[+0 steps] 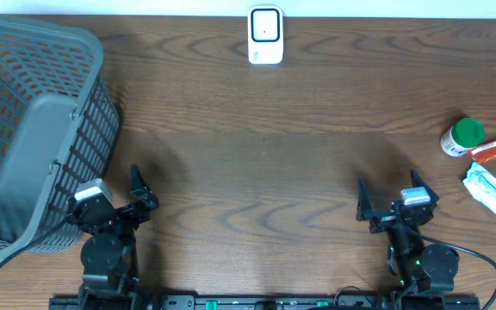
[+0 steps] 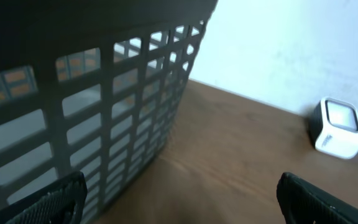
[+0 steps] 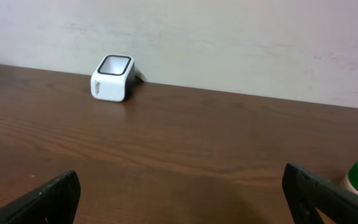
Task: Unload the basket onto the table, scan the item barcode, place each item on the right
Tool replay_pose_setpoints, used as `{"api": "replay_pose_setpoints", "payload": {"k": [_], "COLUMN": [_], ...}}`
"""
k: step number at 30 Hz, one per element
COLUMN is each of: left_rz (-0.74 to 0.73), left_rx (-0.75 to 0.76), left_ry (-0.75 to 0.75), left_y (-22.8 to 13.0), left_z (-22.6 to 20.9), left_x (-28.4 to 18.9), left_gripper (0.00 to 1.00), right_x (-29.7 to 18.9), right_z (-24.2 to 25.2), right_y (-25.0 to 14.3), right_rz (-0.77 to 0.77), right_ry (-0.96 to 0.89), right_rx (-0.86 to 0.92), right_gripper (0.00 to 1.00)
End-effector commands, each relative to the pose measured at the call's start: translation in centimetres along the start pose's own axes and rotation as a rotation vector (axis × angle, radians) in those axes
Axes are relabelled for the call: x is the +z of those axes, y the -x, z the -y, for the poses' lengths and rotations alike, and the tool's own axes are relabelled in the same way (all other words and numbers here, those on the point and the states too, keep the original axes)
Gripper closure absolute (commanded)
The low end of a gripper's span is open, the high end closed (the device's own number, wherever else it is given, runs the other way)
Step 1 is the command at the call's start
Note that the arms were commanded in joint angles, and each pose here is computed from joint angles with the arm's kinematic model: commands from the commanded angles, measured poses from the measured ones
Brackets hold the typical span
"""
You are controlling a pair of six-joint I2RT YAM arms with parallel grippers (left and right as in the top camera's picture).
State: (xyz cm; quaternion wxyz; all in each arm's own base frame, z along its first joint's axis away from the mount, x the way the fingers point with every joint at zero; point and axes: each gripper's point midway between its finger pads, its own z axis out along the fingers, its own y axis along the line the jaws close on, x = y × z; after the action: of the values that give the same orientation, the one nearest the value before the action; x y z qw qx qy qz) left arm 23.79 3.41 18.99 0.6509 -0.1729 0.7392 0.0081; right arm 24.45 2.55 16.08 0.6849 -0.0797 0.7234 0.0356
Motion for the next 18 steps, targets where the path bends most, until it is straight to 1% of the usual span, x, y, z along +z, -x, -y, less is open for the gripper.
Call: {"api": "replay_pose_setpoints", "payload": {"k": [1, 6, 12, 18], "left_rz": [0.047, 0.059, 0.022, 0.020], "left_rx": [-0.001, -0.010, 0.015, 0.056], "left_ry": [-0.009, 0.010, 0.017, 0.013], "left_y": [-0.4, -2.2, -4.5, -4.5], "left_z": [-0.4, -1.5, -2.0, -1.9], "left_x": [0.2, 0.7, 1.1, 1.1], "left_gripper": [0.02, 0.02, 0.02, 0.02], "right_x": [0.0, 0.0, 0.0, 0.0], "right_z": [-0.2, -0.2, -0.2, -0.2], "right_y": [0.0, 0.0, 0.0, 0.0], "right_rz": [0.001, 0.001, 0.001, 0.001], "right_ry": [0.008, 0.008, 0.008, 0.008], "right_rx": [0.012, 0.012, 0.012, 0.012], "right_gripper": [0.01, 0.01, 0.01, 0.01]}}
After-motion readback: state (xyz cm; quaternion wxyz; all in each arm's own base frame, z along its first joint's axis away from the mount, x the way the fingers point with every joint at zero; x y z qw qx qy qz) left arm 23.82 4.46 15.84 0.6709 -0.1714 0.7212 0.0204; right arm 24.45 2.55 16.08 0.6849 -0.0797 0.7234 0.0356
